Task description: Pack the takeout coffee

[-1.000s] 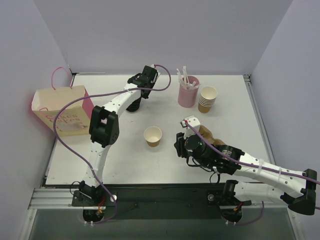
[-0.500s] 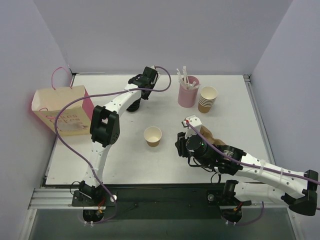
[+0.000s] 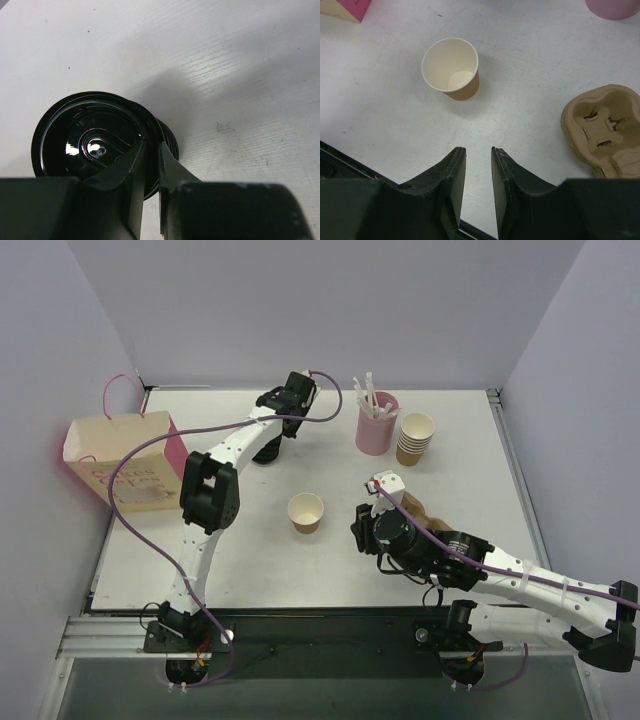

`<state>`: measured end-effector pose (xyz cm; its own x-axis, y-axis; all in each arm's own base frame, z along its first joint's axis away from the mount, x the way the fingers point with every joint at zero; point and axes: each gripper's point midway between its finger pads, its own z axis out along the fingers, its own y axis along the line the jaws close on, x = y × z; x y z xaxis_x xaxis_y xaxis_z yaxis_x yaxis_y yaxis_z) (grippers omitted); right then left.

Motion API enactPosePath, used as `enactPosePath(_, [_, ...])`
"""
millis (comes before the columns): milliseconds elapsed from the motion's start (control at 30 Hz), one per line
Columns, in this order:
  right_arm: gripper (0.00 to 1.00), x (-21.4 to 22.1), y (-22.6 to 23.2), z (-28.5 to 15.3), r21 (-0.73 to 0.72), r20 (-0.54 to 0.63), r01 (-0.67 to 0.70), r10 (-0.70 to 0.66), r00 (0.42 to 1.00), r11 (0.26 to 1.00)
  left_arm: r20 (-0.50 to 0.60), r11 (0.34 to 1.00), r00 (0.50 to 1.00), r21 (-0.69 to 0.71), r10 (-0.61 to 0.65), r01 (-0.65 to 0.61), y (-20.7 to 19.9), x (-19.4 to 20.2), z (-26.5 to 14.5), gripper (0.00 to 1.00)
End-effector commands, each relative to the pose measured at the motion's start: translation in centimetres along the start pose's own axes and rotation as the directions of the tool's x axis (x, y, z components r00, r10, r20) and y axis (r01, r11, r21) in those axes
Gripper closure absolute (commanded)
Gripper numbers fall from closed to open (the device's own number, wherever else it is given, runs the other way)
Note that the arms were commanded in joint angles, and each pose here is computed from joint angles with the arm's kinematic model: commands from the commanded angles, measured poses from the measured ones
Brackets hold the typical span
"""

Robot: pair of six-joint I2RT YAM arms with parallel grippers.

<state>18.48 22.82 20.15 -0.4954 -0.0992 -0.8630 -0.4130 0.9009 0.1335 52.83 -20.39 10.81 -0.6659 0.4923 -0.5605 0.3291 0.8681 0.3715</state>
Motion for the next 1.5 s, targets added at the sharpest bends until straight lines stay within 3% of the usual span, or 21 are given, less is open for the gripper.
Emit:
enactPosePath(0, [0.72, -1.8, 0.4, -0.5, -0.007, 0.057, -0.032, 0.033, 0.998, 0.999, 0.076, 0.999, 0.996, -0.019, -0.039, 0.040, 1.8, -3.0, -3.4, 0.84])
enactPosePath(167, [0.72, -2.4, 0.4, -0.6, -0.004, 0.077, -0.055, 0.055, 0.996, 0.998, 0.134, 0.996, 0.987, 0.021, -0.086, 0.084, 1.7, -5.1, -7.1, 0.85])
enactPosePath(300, [0.71, -4.2, 1.1, -1.0, -0.057, 0.150, -0.084, 0.092, 0.984, 0.995, 0.212, 0.969, 0.959, 0.199, -0.188, 0.146, 1.1, -7.4, -13.4, 0.87])
enactPosePath(400, [0.71, -5.8, 1.6, -1.6, -0.105, 0.218, -0.116, 0.136, 0.966, 0.988, 0.220, 0.880, 0.924, 0.434, -0.314, 0.195, -0.8, -8.0, -18.5, 0.87])
enactPosePath(433, [0.71, -6.2, 1.6, -1.8, -0.117, 0.239, -0.129, 0.154, 0.959, 0.985, 0.196, 0.809, 0.913, 0.553, -0.359, 0.199, -2.2, -8.1, -20.4, 0.87])
enactPosePath(467, [0.71, -6.7, 1.6, -2.2, -0.137, 0.263, -0.148, 0.180, 0.948, 0.979, 0.171, 0.769, 0.911, 0.606, -0.375, 0.203, -3.2, -7.4, -20.7, 0.87])
enactPosePath(500, [0.71, -7.8, 2.1, -2.4, -0.174, 0.305, -0.178, 0.225, 0.925, 0.968, 0.198, 0.727, 0.890, 0.660, -0.412, 0.190, -2.9, -7.8, -23.8, 0.87])
enactPosePath(633, [0.70, -8.3, 3.1, -2.7, -0.287, 0.377, -0.184, 0.287, 0.881, 0.940, 0.102, 0.467, 0.826, 0.860, -0.554, 0.206, -4.4, -6.4, -30.4, 0.87])
enactPosePath(667, [0.70, -9.3, 3.5, -3.0, -0.311, 0.421, -0.155, 0.283, 0.862, 0.938, 0.154, 0.402, 0.790, 0.907, -0.594, 0.126, -3.4, -7.1, -34.2, 0.86])
enactPosePath(700, [0.70, -9.5, 3.8, -3.2, -0.325, 0.441, -0.123, 0.265, 0.857, 0.938, 0.025, 0.313, 0.782, 0.924, -0.622, 0.220, -4.3, -5.3, -33.5, 0.86])
enactPosePath(733, [0.69, -9.0, 4.0, -2.9, -0.333, 0.450, -0.095, 0.246, 0.858, 0.938, 0.006, 0.269, 0.769, 0.939, -0.639, 0.216, -4.4, -5.1, -34.5, 0.86])
enactPosePath(767, [0.69, -9.9, 4.3, -3.2, -0.352, 0.487, -0.071, 0.247, 0.837, 0.933, 0.048, 0.212, 0.753, 0.969, -0.656, 0.123, -3.8, -5.2, -37.4, 0.86])
enactPosePath(800, [0.68, -10.3, 4.5, -3.5, -0.364, 0.497, -0.071, 0.258, 0.828, 0.929, -0.063, 0.125, 0.748, 0.973, -0.661, 0.192, -4.7, -3.8, -37.0, 0.86])
enactPosePath(833, [0.68, -11.1, 4.8, -4.1, -0.397, 0.515, -0.071, 0.286, 0.808, 0.915, 0.017, 0.103, 0.720, 0.992, -0.693, 0.075, -4.2, -4.6, -38.9, 0.86])
enactPosePath(867, [0.67, -11.5, 5.7, -4.9, -0.449, 0.515, -0.045, 0.300, 0.803, 0.892, 0.030, 0.070, 0.709, 0.997, -0.704, 0.027, -4.0, -3.9, -40.9, 0.84])
enactPosePath(900, [0.66, -11.9, 6.3, -5.6, -0.486, 0.516, -0.037, 0.321, 0.794, 0.873, -0.067, -0.001, 0.707, 0.996, -0.704, 0.094, -4.8, -2.6, -40.1, 0.83])
enactPosePath(967, [0.64, -12.8, 7.8, -7.4, -0.576, 0.536, 0.026, 0.353, 0.767, 0.817, -0.020, -0.030, 0.688, 1.000, -0.726, -0.002, -4.3, -2.3, -42.1, 0.82])
enactPosePath(1033, [0.62, -12.9, 8.0, -7.5, -0.560, 0.564, 0.072, 0.316, 0.762, 0.825, -0.048, -0.075, 0.685, 0.997, -0.727, -0.010, -4.6, -1.6, -42.4, 0.82])
enactPosePath(1100, [0.62, -13.3, 6.5, -6.5, -0.495, 0.570, 0.007, 0.318, 0.757, 0.869, -0.095, -0.130, 0.684, 0.991, -0.723, 0.001, -4.8, -1.0, -42.9, 0.82])
enactPosePath(1300, [0.62, -14.0, 6.5, -7.2, -0.522, 0.600, 0.001, 0.367, 0.711, 0.853, -0.131, -0.192, 0.656, 0.981, -0.744, -0.023, -4.6, -0.2, -43.8, 0.82])
enactPosePath(1467, [0.61, -14.5, 3.9, -5.7, -0.400, 0.634, -0.091, 0.347, 0.692, 0.912, -0.152, -0.254, 0.657, 0.965, -0.738, -0.062, -4.4, 0.5, -45.4, 0.82])
